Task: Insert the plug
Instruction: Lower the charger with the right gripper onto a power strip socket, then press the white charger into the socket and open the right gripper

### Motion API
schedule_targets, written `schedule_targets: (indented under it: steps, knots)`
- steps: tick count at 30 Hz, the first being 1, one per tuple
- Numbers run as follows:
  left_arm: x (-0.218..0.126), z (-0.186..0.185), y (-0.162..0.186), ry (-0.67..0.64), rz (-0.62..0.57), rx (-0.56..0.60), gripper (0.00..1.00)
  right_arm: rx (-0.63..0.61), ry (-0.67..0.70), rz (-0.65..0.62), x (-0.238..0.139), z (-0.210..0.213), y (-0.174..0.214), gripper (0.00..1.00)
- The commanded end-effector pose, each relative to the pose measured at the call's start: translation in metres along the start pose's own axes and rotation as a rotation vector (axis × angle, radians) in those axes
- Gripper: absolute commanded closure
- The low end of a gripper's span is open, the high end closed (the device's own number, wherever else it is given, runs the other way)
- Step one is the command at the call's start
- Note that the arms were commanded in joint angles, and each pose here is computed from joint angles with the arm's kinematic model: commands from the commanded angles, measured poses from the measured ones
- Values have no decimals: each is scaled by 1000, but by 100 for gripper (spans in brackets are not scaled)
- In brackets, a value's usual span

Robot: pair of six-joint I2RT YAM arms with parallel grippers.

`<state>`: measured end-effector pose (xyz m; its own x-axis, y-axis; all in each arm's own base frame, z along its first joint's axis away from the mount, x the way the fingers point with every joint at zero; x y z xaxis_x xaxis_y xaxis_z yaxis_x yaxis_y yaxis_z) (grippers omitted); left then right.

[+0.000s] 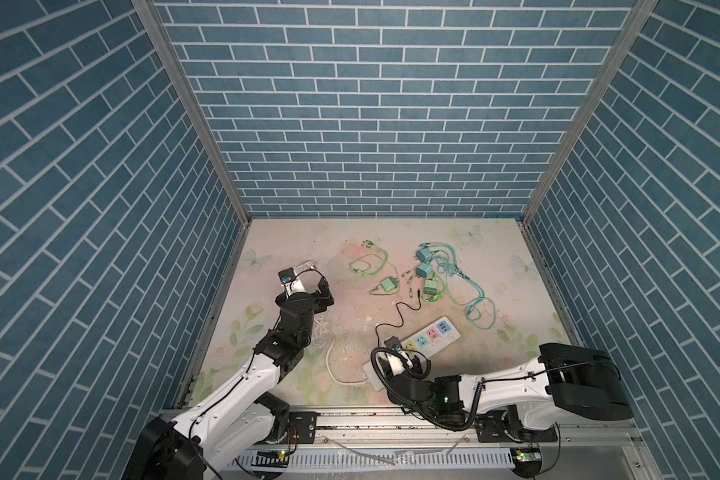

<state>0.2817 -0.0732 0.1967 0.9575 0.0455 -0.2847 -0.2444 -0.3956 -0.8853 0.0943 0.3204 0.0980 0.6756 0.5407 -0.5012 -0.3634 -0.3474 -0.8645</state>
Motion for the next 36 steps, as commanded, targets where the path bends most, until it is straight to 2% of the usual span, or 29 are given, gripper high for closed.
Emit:
schedule_targets:
  steps: [1,9,18,26,36]
  knots:
    - [-1,0,-6,-21,6,7,4,-200,40,209,5,-19,61,100]
    - [-2,1,-9,-27,-7,3,4,-184,30,207,19,-31,83,100]
    - [3,-3,-12,-33,-10,28,4,-244,10,249,59,-25,68,100]
    - [8,-4,-7,-33,-1,30,4,-240,-9,256,78,-32,60,100]
    - [4,-3,2,-17,63,30,4,-271,-62,293,106,-26,50,99]
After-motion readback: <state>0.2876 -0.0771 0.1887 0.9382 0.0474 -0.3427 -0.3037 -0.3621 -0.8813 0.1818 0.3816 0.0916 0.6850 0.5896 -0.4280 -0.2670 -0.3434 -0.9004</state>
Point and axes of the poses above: each gripper's point midway between its finger pads, its own x axis out along the fingers, its own z axis along the line the jaws close on, y = z × x, the point moved 4 cm from there along -x, back along the fingers, and after that the axes turned 5 degrees about -x, right-handed, at the moved point
